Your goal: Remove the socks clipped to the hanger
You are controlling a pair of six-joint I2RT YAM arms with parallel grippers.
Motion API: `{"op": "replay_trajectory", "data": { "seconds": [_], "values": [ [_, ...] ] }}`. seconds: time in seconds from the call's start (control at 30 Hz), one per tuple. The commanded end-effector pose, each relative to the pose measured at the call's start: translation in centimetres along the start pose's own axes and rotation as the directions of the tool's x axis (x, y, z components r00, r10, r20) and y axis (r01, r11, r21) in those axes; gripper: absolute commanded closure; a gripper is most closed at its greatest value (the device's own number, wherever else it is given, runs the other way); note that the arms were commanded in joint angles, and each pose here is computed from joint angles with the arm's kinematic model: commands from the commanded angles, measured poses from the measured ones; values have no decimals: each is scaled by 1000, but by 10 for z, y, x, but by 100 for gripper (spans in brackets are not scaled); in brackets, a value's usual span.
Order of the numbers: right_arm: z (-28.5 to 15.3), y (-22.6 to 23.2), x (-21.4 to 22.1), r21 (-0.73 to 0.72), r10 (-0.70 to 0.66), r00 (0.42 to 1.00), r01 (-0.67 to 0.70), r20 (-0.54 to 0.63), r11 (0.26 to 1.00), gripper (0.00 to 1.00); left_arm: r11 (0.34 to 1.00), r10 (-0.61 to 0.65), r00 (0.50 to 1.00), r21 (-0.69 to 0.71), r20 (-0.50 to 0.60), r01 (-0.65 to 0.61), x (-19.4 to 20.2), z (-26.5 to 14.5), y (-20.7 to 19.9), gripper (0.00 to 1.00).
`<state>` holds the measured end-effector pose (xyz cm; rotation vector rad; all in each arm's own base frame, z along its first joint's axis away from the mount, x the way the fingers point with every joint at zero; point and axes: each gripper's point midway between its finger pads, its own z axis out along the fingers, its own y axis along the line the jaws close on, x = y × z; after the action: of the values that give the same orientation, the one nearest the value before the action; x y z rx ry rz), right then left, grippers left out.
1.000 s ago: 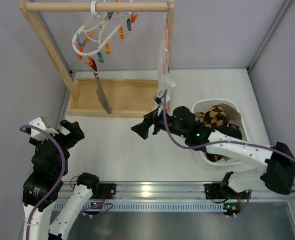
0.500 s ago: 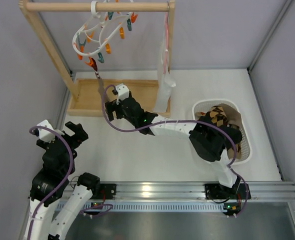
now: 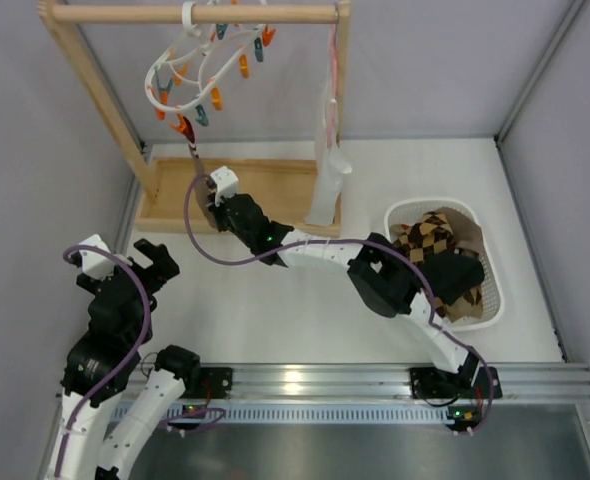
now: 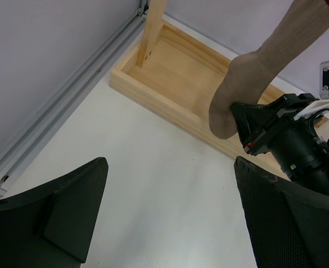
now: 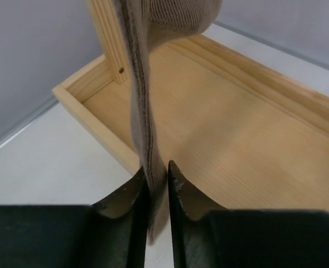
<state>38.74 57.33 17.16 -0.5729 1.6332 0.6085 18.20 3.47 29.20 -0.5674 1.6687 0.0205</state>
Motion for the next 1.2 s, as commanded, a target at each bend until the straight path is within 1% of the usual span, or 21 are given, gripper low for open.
{"op": "replay_trajectory", "data": {
  "seconds": [0.0,0.03,0.07,0.1,0.17,0.2,0.23,0.3,0.33,0.37,0.4,0.47,0.57,0.67,0.7,0.77,0.83,1.0,1.17],
  "values": [
    [5,5,-49,-8,30,989,-29,144,1000,94,1000,-22,999,22,26,22,-8,2,-7,2],
    [3,5,-50,-10,31,989,-30,147,1000,100,1000,-20,1000,22,23,20,-8,2,-8,2],
    [-4,6,-49,-14,30,989,-28,143,1000,100,999,-18,1000,27,15,17,-8,3,-10,2],
    [-9,8,-58,-21,40,983,-37,177,999,100,998,-32,999,61,11,31,-13,0,-18,2],
    [-27,11,-66,-30,46,980,-41,192,999,100,994,-51,999,100,-9,51,-20,1,-32,2],
    [-33,10,-73,-25,56,976,-52,212,998,100,990,-61,998,124,-10,62,-29,-1,-40,2],
    [-39,12,-76,-28,65,974,-60,216,998,100,981,-77,997,178,3,76,-50,-9,-53,2],
    [-55,17,-82,-38,69,974,-62,214,997,100,977,-40,999,208,-27,44,-64,-1,-76,2],
    [-60,18,-84,-43,77,974,-70,214,997,100,963,-45,999,266,-4,44,-91,-9,-92,2],
    [-69,21,-85,-51,77,975,-68,210,996,100,963,-12,999,269,-40,22,-89,3,-107,2],
    [-74,23,-85,-61,79,975,-68,210,996,100,961,-2,998,277,-57,17,-92,6,-116,2],
    [-88,28,-84,-82,91,973,-75,213,994,100,947,-5,998,320,-63,25,-112,12,-141,2],
    [-102,35,-83,-97,93,974,-74,208,993,100,949,4,999,316,-36,7,-136,26,-162,2],
    [-116,43,-86,-114,92,971,-68,222,991,100,955,38,999,296,-27,-28,-143,42,-174,2],
    [-119,44,-87,-117,90,970,-65,226,991,100,961,24,1000,275,-3,-23,-153,44,-174,2],
    [-123,50,-86,-122,75,971,-48,227,991,100,965,46,999,257,0,-44,-155,53,-178,2],
    [-123,53,-83,-122,57,975,-31,217,992,100,960,53,999,276,7,-53,-160,54,-185,2],
    [-117,63,-74,-120,15,981,8,191,993,100,961,75,997,267,-16,-68,-151,68,-194,8],
    [-113,77,-73,-123,-22,981,46,190,991,100,969,112,993,224,-29,-102,-142,84,-194,9]
  ]
}}
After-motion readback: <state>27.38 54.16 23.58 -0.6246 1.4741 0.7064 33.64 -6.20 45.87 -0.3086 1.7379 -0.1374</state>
